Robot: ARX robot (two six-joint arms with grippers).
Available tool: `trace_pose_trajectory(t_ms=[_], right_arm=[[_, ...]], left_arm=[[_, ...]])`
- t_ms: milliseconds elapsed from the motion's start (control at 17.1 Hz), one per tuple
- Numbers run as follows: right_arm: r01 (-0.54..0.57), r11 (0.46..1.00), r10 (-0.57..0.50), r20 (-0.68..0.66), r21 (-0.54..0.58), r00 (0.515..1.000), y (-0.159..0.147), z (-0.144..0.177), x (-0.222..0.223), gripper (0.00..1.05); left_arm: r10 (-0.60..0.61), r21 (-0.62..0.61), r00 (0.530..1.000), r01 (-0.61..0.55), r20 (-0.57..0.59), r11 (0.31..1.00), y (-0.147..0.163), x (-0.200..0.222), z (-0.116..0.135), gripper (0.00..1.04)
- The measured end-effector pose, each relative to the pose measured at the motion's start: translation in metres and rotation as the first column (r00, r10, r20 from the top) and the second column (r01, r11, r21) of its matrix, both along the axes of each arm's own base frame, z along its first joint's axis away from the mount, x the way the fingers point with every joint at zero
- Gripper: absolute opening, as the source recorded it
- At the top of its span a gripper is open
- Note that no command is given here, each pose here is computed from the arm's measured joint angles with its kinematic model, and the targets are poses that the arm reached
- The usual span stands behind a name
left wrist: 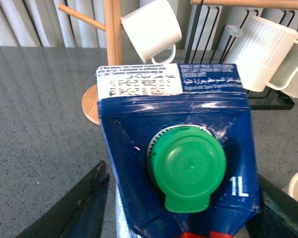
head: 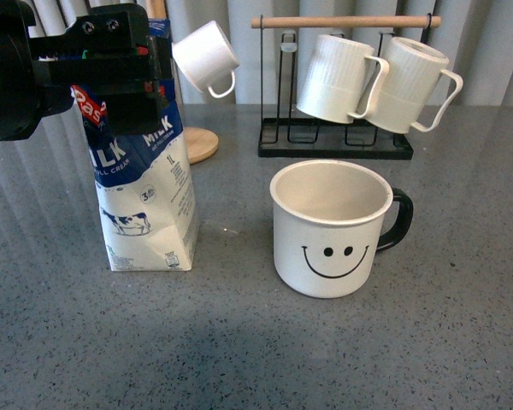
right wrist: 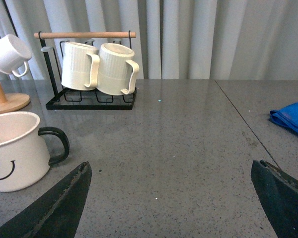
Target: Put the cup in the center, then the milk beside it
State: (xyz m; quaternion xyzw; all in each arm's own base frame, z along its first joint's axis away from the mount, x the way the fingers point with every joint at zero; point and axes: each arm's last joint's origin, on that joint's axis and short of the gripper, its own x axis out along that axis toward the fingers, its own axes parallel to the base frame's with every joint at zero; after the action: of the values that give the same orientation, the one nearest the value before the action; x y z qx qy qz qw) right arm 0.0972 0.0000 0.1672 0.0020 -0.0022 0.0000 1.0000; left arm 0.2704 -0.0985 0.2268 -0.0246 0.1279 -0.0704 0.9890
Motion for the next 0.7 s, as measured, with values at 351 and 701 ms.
trace_pose_trajectory(t_ms=[351, 701], right_arm=[[0.0, 1.0, 0.0, 0.0, 0.0, 1.0, 0.0, 0.0, 0.0, 0.98], [0.0, 1.0, 0.0, 0.0, 0.0, 1.0, 0.0, 0.0, 0.0, 0.98]], left_arm=[[-0.001, 0.008, 1.0, 0.001, -0.001, 1.0, -0.003, -0.001, 0.0, 0.15], [0.013, 0.016, 0.997, -0.014, 0.082, 1.0, -0.014, -0.015, 0.018, 0.03]])
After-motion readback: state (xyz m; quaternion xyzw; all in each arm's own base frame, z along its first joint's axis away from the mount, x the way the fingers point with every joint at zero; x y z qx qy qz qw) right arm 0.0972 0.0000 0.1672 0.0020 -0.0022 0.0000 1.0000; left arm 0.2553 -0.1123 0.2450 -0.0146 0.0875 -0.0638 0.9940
